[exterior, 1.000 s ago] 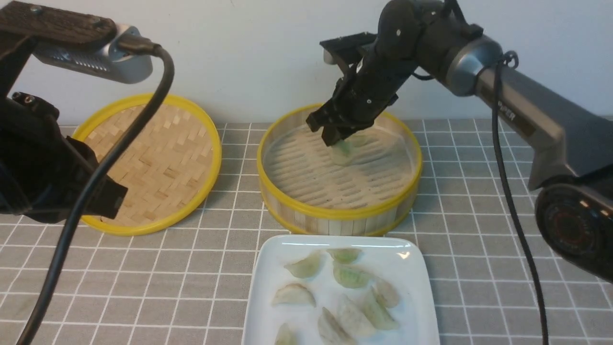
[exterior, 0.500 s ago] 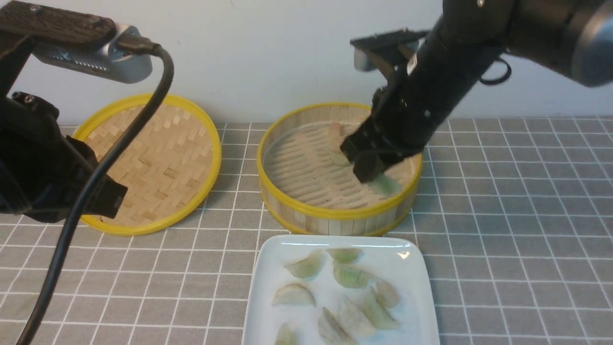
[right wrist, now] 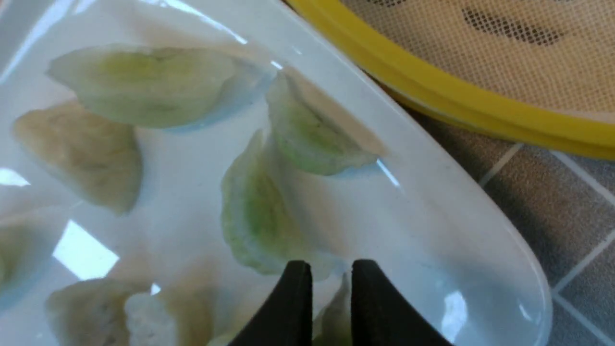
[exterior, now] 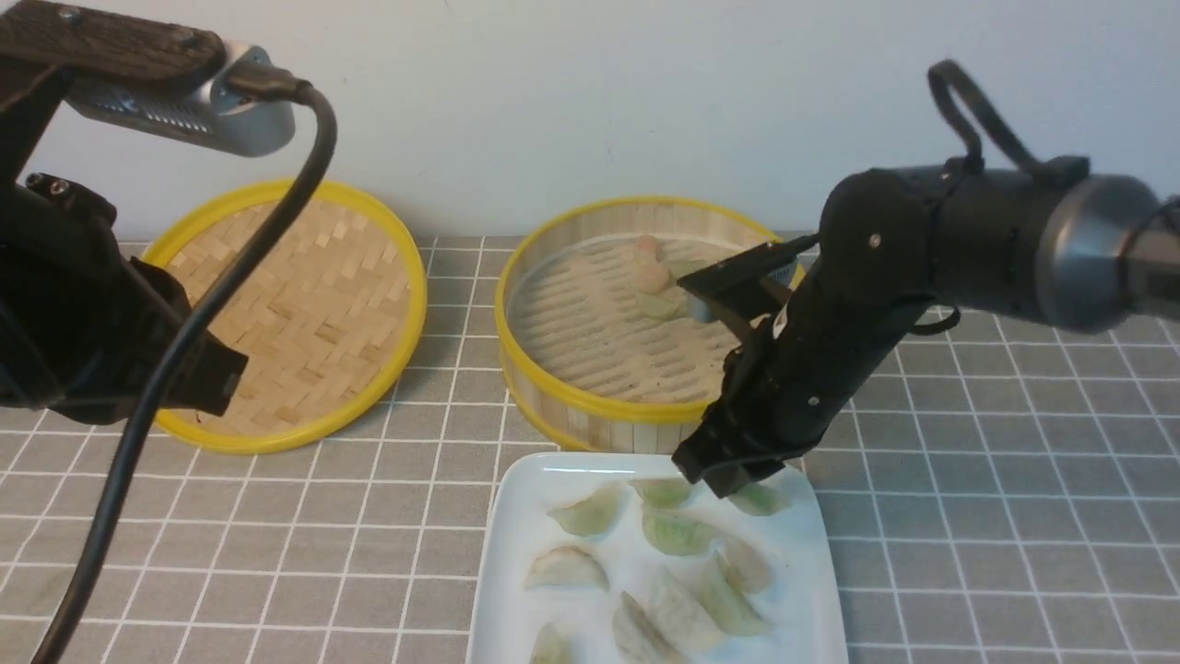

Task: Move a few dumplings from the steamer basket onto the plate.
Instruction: Use the right arm to put the dumpling into the plate, then use the right arm to grab a dumpling from inside the steamer

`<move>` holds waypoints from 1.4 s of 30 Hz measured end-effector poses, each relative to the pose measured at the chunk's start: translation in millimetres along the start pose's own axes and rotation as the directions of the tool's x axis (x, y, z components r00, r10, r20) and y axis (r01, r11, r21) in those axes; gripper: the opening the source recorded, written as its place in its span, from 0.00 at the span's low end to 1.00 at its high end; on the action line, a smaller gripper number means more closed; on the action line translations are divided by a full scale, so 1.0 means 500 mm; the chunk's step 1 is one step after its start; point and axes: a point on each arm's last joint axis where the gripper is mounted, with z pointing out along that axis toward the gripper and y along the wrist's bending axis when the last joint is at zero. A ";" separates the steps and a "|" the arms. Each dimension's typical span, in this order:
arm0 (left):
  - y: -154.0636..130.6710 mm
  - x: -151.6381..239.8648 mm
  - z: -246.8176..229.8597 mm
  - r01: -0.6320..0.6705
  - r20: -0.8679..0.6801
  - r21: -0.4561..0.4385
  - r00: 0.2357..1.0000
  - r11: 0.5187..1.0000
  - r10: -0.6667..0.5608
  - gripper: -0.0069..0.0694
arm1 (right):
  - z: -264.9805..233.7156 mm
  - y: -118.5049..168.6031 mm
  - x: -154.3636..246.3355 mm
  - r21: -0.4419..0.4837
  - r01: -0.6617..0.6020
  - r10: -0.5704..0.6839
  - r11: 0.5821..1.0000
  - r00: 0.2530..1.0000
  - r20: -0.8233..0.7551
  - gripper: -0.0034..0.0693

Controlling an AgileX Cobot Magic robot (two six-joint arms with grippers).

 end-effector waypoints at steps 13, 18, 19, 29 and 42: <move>0.000 0.000 0.001 0.000 0.002 -0.001 1.000 1.000 0.000 0.08 | -0.037 -0.032 -0.072 0.036 -0.049 0.045 0.998 0.994 0.096 0.62; 0.000 0.000 0.001 0.000 0.003 -0.001 1.000 1.000 0.000 0.08 | -0.102 -0.092 -0.168 0.063 -0.083 0.063 0.995 0.961 0.268 0.64; 0.000 0.000 0.001 0.000 0.003 -0.001 1.000 1.000 0.000 0.08 | -0.096 -0.114 -0.188 0.074 -0.076 0.053 0.994 0.960 0.274 0.64; 0.000 0.000 0.001 0.000 0.001 -0.001 1.000 1.000 0.000 0.08 | 0.041 -0.160 -0.264 0.071 -0.003 -0.013 0.997 0.973 0.231 0.65; 0.000 0.001 0.001 0.000 -0.005 -0.001 1.000 1.000 0.000 0.08 | 0.107 -0.170 -0.276 0.036 0.015 -0.023 0.999 0.973 0.230 0.33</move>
